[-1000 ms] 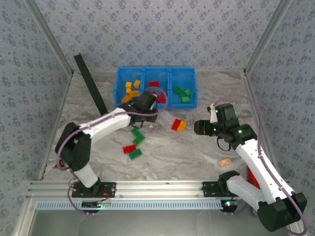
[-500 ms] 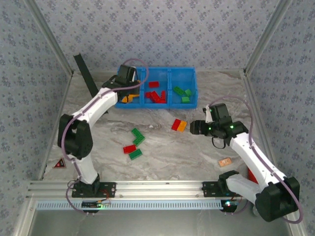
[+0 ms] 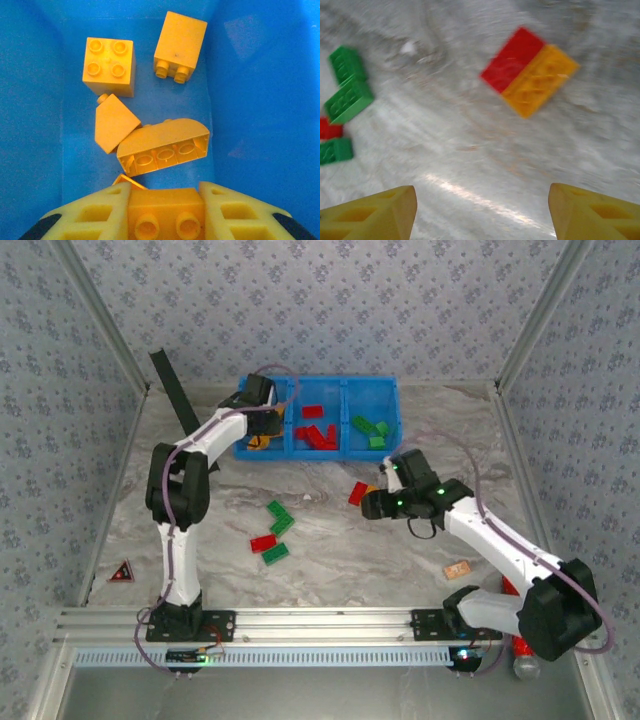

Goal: Sort the legos into containers by color
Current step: Place the lego in the container, then pick up the lego from the bottom-center of the table.

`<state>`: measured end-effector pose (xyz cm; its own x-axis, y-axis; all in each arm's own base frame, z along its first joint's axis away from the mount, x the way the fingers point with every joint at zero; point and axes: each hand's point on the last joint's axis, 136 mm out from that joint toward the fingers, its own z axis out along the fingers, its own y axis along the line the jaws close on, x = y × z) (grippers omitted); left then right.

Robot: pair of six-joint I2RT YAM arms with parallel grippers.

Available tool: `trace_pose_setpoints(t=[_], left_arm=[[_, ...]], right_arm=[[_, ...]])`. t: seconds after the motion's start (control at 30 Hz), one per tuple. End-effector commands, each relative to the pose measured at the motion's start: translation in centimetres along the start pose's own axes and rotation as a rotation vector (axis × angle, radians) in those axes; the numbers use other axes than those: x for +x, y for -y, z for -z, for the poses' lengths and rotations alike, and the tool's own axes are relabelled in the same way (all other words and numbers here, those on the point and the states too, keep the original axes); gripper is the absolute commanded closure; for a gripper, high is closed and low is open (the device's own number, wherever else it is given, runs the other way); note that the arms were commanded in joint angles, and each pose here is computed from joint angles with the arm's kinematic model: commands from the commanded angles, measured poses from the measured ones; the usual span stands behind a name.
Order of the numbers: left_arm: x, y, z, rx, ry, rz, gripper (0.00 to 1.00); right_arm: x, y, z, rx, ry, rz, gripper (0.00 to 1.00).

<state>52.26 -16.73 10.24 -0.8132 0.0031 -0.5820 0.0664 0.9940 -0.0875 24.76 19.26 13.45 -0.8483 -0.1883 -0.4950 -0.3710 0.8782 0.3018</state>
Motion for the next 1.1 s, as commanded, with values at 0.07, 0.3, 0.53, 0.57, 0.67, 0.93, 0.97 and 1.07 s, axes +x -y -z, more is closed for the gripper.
trace_pose_setpoints(t=[0.07,0.3,0.53,0.57,0.67,0.93,0.97,1.07], left_arm=[[-0.2,0.0,-1.1,0.036,-0.028,0.016,0.69],[0.9,-0.6,-2.1,0.041,-0.070,0.014,0.66],[0.8,-0.8,-1.5,0.054,-0.046,0.019,0.47],[0.4,-0.6,-1.0,0.062,-0.031,0.019,0.44],[-0.8,-0.5,0.9,0.082,0.017,0.016,0.37],[-3.9,0.4,6.9,0.137,0.136,0.003,0.36],[-4.1,0.4,7.7,0.142,0.150,0.004,0.35],[-4.8,0.5,9.8,0.157,0.185,0.000,0.34]], right_arm=[[0.3,-7.3,0.1,-0.102,0.043,0.548,0.30],[3.0,-13.4,0.4,-0.310,0.089,1.074,0.15],[4.6,-15.9,-2.7,-0.312,-0.002,1.344,0.13],[4.9,-16.1,-3.3,-0.317,-0.015,1.367,0.13],[5.5,-17.2,-4.6,-0.347,-0.029,1.421,0.13],[5.8,-19.5,-7.3,-0.403,-0.050,1.477,0.15],[6.0,-19.8,-7.6,-0.410,-0.047,1.488,0.15],[6.5,-20.7,-8.5,-0.427,-0.054,1.525,0.16]])
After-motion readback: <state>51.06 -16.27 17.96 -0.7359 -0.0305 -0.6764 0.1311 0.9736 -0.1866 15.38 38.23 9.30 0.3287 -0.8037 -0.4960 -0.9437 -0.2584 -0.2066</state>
